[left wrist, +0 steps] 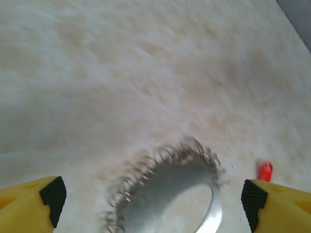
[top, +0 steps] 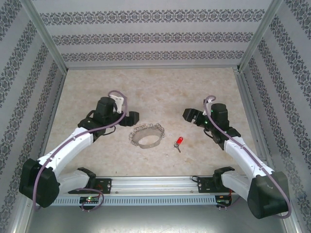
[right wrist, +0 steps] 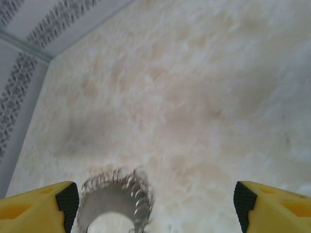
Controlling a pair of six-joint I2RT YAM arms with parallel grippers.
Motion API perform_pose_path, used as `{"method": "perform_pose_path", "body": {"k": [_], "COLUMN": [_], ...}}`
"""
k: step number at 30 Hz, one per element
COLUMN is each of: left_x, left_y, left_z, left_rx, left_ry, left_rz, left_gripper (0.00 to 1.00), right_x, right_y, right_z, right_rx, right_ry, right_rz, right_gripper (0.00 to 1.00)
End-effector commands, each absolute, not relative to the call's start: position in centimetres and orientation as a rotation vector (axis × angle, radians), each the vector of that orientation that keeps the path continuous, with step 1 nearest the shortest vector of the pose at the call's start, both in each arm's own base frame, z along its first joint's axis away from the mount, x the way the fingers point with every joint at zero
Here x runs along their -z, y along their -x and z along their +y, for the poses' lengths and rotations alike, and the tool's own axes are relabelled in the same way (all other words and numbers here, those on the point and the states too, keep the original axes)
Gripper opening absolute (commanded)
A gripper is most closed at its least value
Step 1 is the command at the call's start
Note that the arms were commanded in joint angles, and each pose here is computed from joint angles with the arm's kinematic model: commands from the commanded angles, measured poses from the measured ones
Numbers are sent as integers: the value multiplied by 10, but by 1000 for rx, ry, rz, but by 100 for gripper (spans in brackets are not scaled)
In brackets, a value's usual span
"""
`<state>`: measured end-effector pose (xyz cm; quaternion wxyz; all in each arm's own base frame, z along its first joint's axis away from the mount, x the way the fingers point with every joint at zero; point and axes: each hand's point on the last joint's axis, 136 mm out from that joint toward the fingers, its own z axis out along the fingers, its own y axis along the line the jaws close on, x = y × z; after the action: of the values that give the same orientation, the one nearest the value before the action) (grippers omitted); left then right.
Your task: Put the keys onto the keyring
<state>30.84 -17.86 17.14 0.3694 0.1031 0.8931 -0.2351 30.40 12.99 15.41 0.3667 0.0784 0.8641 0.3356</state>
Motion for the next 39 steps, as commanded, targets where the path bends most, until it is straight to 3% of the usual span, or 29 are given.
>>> {"method": "perform_pose_path", "body": {"k": [1, 11, 17, 19, 20, 27, 39], "left_x": [-157, -109, -92, -88, -87, -74, -49], "left_y": [-288, -253, -254, -252, -252, -251, -267], "left_z": [-202, -279, -298, -300, -301, -309, -324], "left_rx": [598, 611, 674, 683, 684, 654, 583], "left_ry": [-487, -1056, -1165, -1183, -1193, -1294, -1317], "left_rz": [2347, 2448, 2464, 2470, 2463, 2386, 2298], "left_gripper": [89, 61, 44, 43, 42, 35, 31], "right_x": [-135, -108, -105, -108, -110, -119, -122], "right_y": [-283, -265, -262, -262, -262, -268, -271], "right_z": [134, 131, 129, 127, 126, 111, 116], "right_rx": [-829, -761, -761, -753, -745, -691, -909], "right_ry": [-236, -282, -292, -294, -297, -373, -420], "right_rz": [2370, 2479, 2486, 2482, 2476, 2414, 2391], "right_gripper": [82, 80, 82, 89, 98, 98, 98]}}
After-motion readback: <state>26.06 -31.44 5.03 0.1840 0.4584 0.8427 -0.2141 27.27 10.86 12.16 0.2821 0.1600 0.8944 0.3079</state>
